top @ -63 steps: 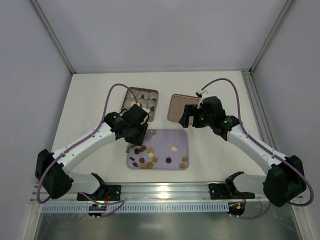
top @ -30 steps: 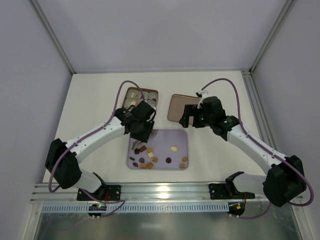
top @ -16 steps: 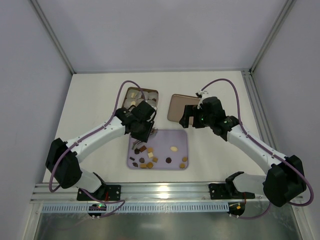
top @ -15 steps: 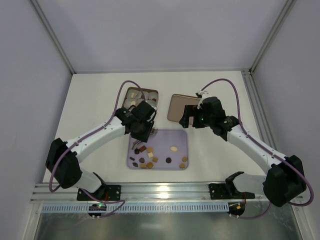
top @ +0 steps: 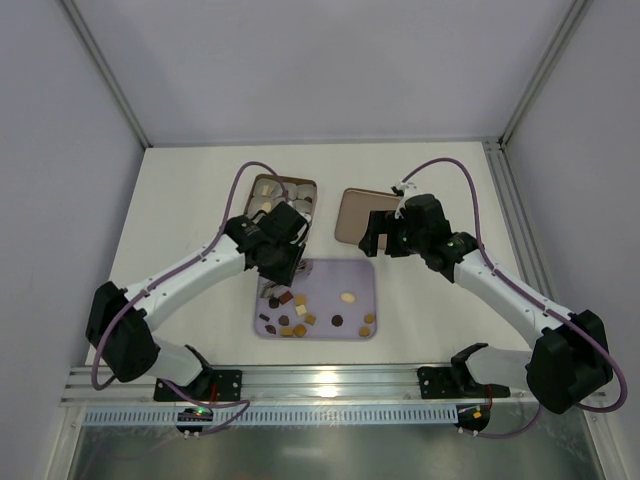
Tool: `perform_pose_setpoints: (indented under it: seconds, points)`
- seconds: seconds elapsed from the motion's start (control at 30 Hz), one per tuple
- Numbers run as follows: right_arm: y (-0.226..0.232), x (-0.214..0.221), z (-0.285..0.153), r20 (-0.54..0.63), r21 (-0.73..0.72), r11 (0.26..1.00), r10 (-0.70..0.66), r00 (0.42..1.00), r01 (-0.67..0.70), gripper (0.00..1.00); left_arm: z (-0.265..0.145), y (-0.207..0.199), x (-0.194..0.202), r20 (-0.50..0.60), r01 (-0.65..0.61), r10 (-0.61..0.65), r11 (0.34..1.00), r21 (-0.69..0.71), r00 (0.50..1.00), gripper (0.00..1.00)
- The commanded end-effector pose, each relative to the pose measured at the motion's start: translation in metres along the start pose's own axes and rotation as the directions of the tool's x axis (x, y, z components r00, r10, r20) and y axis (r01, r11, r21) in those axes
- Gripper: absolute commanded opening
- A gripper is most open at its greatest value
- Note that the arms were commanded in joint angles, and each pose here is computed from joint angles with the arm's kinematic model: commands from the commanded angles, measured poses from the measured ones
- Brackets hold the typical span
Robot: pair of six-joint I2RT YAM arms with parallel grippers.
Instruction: Pack the chocolate
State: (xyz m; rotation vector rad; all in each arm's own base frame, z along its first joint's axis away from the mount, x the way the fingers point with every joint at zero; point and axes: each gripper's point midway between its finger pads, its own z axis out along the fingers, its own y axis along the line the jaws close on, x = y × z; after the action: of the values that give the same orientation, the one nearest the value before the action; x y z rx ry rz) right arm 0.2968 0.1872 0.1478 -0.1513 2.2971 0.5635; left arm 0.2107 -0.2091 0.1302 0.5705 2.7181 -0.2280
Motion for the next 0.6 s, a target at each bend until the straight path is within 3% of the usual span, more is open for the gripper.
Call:
perform_pose_setpoints:
  seconds: [0.0, 0.57]
  points:
    - [0.006, -0.015, -0.007, 0.066, -0.021, 1.0, -0.006, 0.998, 0.008, 1.0, -0.019, -0.003, 0.001, 0.034, 0.001, -0.002, 0.999, 0.037, 0.999, 0.31]
    - [0.008, -0.019, -0.008, 0.074, -0.026, 1.0, -0.005, 0.997, 0.007, 1.0, -0.029, -0.009, -0.001, 0.077, 0.016, -0.022, 0.997, 0.079, 0.997, 0.34]
